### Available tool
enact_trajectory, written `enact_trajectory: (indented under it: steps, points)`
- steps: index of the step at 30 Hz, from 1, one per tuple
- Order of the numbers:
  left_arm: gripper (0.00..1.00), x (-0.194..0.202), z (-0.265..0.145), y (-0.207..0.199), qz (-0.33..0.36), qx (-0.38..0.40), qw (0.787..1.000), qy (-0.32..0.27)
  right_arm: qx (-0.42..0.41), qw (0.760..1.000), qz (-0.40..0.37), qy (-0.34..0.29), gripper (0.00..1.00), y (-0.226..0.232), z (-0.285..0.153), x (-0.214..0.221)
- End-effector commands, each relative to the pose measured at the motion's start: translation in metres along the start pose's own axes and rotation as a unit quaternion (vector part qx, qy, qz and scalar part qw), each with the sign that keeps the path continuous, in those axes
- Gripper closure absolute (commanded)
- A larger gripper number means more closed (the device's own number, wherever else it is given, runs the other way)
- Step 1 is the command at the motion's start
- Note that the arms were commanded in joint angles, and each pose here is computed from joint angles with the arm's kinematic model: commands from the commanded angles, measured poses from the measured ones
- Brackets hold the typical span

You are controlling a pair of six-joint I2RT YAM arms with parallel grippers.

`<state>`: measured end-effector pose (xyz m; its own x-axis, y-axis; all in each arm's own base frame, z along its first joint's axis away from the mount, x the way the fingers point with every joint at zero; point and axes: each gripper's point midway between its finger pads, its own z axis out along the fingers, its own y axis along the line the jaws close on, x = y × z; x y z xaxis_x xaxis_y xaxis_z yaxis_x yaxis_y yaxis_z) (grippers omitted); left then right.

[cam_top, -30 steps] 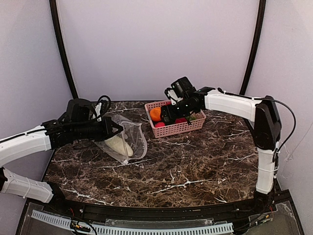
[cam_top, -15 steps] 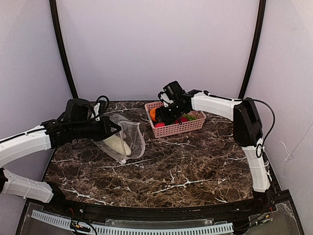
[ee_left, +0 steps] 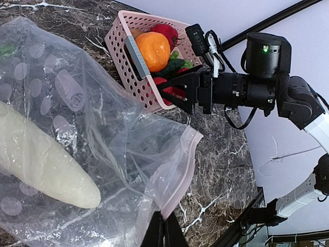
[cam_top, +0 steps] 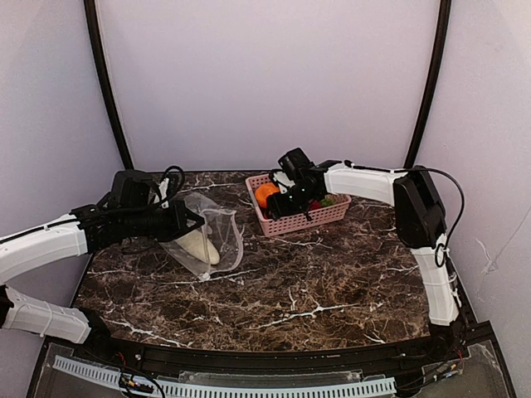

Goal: Place the food in the zip-top bag and seal the zipper
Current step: Move the bin to the center of the board.

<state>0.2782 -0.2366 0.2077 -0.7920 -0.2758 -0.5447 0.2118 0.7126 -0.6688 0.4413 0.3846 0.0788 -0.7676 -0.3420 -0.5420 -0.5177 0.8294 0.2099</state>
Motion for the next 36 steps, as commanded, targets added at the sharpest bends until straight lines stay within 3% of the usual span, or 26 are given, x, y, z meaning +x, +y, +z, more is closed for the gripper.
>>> enact_trajectory:
  steps: [1,12,24,36]
  points:
    - [0.99,0.008,-0.003,0.008,-0.009,-0.004,1.0,0.005,0.01,0.999,0.005,0.042,0.32,-0.008,-0.012,0.034]
    - [0.99,0.009,-0.015,0.012,-0.01,-0.009,1.0,-0.006,0.035,0.997,0.011,0.07,0.32,-0.022,-0.051,0.083]
    - [0.99,0.004,-0.019,0.004,-0.004,0.002,1.0,-0.009,0.014,0.997,0.02,0.075,0.3,-0.014,-0.03,0.085]
    - [0.99,0.001,-0.018,0.0,0.001,0.004,1.0,-0.01,0.008,0.998,0.025,0.065,0.51,-0.01,-0.031,0.078]
